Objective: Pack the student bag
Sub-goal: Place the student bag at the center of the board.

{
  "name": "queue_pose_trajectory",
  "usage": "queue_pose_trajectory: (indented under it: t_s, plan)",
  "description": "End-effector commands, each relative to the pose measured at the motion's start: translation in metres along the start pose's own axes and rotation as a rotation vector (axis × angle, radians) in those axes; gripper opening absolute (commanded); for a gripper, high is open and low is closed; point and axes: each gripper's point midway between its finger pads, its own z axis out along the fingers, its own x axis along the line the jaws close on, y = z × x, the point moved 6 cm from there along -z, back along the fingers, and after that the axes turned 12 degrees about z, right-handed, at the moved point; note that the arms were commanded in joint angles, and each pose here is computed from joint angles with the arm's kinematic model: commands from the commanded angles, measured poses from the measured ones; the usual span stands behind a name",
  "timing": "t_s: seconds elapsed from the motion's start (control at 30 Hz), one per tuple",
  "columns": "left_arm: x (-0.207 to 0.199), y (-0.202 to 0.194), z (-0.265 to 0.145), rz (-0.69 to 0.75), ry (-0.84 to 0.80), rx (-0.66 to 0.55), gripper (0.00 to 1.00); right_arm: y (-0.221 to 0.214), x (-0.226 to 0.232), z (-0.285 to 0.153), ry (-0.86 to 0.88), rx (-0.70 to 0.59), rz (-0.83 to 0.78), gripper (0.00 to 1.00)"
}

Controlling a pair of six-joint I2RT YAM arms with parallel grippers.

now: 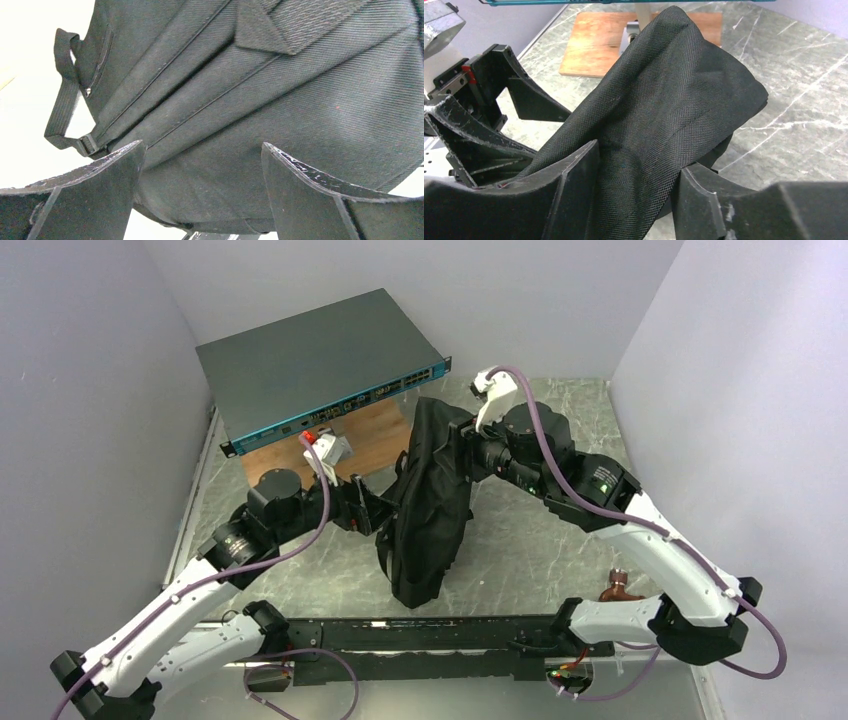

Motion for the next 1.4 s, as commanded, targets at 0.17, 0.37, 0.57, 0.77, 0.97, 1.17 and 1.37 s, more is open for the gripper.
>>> queue_pose_trajectory:
  t_s: [0.17,0.37,0.57,0.77,0.97,1.17,1.37]
  plan:
    - [-0.016,0.036,-0.016,0.035,-0.061,-0.142,0.93,0.029,0.019,0.000,0.067,-0.070,0.020,0.92]
    - [-0.014,0.041,-0.026,0.074,-0.026,-0.151,0.96,0.031,0.012,-0.012,0.030,-0.084,0.024,1.00]
    - [-0.023,0.062,-0.042,0.111,-0.039,-0.201,0.98,0.038,0.016,-0.036,0.076,-0.112,0.080,1.00]
    - [-0.040,0.082,-0.039,0.130,-0.139,-0.215,1.00,0.034,0.004,-0.049,0.028,-0.154,0.124,1.00]
    - [-0.063,0.097,-0.008,0.125,-0.341,-0.184,0.96,0.027,0.003,-0.038,0.023,-0.139,0.129,0.96]
    - [-0.075,0.088,0.035,0.119,-0.424,-0.080,0.96,0.011,0.009,-0.007,0.048,-0.076,0.120,0.81]
    - [-0.085,0.073,0.042,0.172,-0.395,-0.060,0.92,0.023,-0.037,0.000,-0.330,-0.187,0.187,0.49]
